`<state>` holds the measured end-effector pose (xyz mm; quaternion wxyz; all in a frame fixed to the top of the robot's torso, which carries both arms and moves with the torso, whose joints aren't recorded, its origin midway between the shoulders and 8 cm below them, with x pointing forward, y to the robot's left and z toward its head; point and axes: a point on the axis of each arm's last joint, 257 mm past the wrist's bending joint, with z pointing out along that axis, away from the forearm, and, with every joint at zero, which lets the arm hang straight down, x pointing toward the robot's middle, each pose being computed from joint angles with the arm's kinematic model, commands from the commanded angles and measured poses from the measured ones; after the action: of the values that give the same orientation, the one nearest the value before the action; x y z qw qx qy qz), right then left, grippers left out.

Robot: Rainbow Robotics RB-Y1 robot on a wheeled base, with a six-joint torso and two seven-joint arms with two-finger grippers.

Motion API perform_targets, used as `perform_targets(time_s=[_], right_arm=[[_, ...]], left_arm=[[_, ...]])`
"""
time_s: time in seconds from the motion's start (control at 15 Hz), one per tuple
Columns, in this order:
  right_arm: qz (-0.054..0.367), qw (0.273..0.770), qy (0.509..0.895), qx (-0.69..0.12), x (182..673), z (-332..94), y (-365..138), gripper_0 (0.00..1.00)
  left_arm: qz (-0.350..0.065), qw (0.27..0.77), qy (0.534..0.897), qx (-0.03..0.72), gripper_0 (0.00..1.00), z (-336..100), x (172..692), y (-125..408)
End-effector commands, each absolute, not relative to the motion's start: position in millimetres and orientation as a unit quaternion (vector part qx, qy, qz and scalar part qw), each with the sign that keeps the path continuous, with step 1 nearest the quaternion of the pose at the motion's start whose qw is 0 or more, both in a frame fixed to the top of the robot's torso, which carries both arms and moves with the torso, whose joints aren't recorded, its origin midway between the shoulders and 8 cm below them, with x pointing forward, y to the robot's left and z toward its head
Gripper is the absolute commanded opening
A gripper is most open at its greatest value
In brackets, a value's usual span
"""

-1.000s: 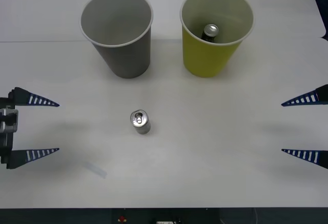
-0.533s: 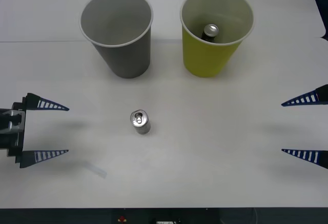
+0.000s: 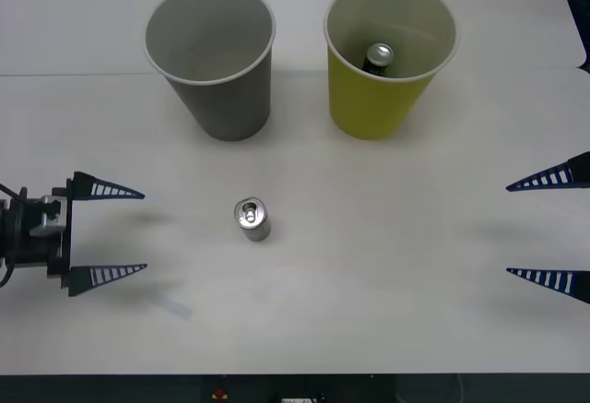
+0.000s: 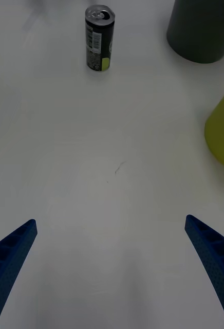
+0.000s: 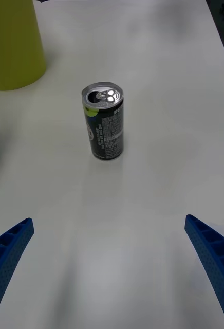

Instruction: Put the can into the green bin and the plastic bottle into the gray bin

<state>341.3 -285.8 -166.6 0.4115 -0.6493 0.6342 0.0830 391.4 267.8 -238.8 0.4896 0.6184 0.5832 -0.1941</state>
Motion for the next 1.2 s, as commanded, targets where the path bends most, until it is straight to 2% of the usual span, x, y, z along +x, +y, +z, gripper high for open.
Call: perform_targets(time_s=[0.07, 0.4, 1.2], right_arm=[[0.083, 0.411, 0.634, -0.649, 341, -167, -286, 1.00], [0.083, 0.411, 0.634, -0.649, 341, -167, -286, 1.00], [0.083, 0.411, 0.634, -0.649, 341, -167, -286, 1.00]], left_arm=[[-0.212, 0.499, 0.588, 0.600, 1.00, -247, 396, 259], [-0.255, 0.516, 0.587, 0.570, 1.00, -258, 407, 237], [-0.288, 0.536, 0.560, 0.562, 1.00, -280, 436, 162]])
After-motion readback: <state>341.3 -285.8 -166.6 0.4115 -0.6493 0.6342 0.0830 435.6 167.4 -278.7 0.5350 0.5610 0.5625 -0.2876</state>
